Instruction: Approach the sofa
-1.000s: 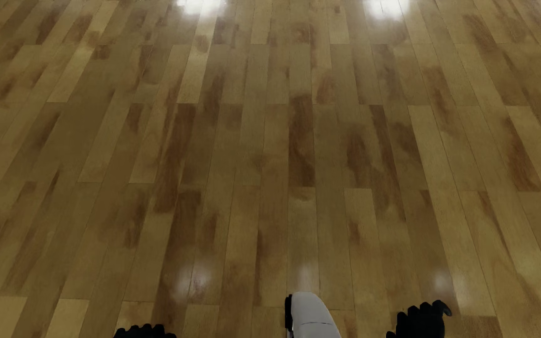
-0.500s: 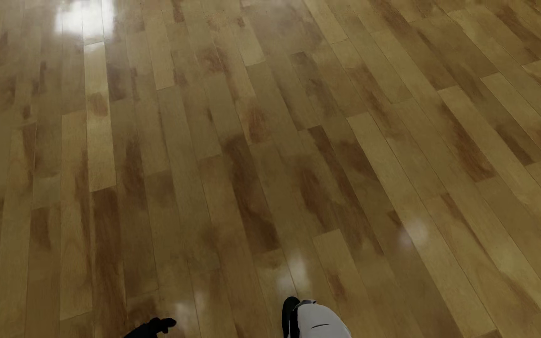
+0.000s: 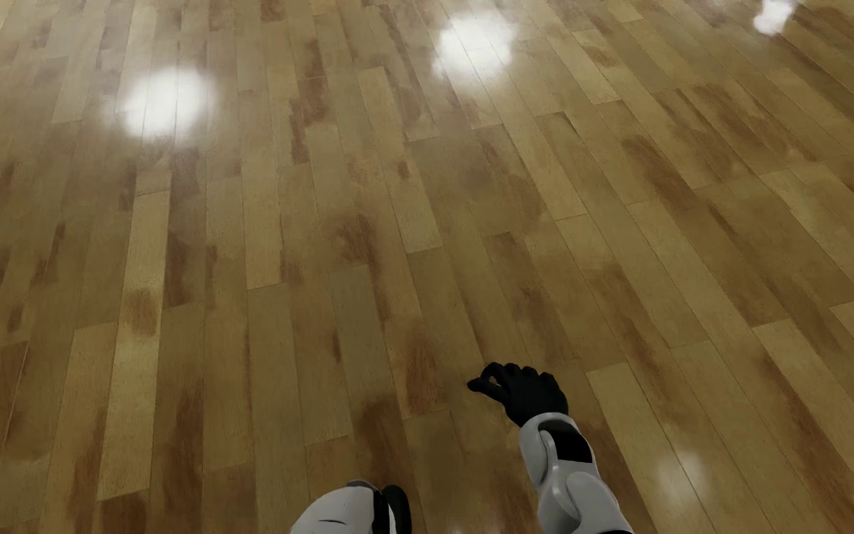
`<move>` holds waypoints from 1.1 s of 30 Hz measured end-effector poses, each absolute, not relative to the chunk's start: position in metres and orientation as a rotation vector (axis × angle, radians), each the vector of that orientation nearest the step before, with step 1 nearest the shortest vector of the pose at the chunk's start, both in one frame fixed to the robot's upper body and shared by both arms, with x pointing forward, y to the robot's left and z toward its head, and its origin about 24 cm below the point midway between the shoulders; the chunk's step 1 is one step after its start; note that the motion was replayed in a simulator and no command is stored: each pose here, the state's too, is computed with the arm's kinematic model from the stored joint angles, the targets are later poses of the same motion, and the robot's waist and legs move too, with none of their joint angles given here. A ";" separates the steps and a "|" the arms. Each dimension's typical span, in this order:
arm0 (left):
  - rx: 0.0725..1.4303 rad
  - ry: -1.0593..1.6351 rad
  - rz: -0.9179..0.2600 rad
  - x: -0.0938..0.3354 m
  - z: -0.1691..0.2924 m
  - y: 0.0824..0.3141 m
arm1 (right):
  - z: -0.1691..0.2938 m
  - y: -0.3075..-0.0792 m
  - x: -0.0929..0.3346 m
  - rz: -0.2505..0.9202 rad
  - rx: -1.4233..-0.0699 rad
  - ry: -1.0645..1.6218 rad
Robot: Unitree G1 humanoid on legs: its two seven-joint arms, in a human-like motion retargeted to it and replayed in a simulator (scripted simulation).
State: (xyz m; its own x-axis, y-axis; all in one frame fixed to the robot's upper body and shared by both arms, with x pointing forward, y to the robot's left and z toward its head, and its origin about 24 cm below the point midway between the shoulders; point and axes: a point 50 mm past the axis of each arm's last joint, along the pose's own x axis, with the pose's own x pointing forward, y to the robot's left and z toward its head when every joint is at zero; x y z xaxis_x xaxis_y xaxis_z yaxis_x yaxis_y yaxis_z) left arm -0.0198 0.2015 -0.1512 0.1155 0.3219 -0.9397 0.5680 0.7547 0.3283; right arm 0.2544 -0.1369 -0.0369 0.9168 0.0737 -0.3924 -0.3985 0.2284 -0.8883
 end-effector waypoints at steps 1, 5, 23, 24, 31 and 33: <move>0.744 1.428 -0.159 -0.004 -0.151 0.195 | -0.054 -0.150 0.242 0.289 -1.274 0.427; 0.842 1.092 -0.183 0.084 -0.135 0.180 | -0.122 -0.204 0.137 0.123 -1.048 1.016; 0.859 1.185 -0.416 0.063 -0.139 0.201 | -0.106 -0.162 0.201 0.311 -1.168 0.795; 0.820 1.200 -0.369 0.053 -0.138 0.205 | -0.084 -0.151 0.233 0.267 -1.130 0.645; 0.820 1.407 -0.343 -0.008 -0.152 0.200 | 0.022 -0.145 0.325 0.151 -1.365 0.139; 0.817 1.424 -0.426 -0.007 -0.156 0.193 | 0.000 -0.163 0.307 0.130 -1.351 0.234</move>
State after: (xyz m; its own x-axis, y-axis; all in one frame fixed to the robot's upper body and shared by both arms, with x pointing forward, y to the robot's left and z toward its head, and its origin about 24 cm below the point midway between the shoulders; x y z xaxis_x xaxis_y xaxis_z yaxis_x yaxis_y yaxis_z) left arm -0.0072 0.1931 -0.1564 0.1359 0.2057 -0.9691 0.7044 0.6678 0.2405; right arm 0.3072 -0.1626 0.0002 0.9696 -0.0419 -0.2411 -0.2269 0.2152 -0.9498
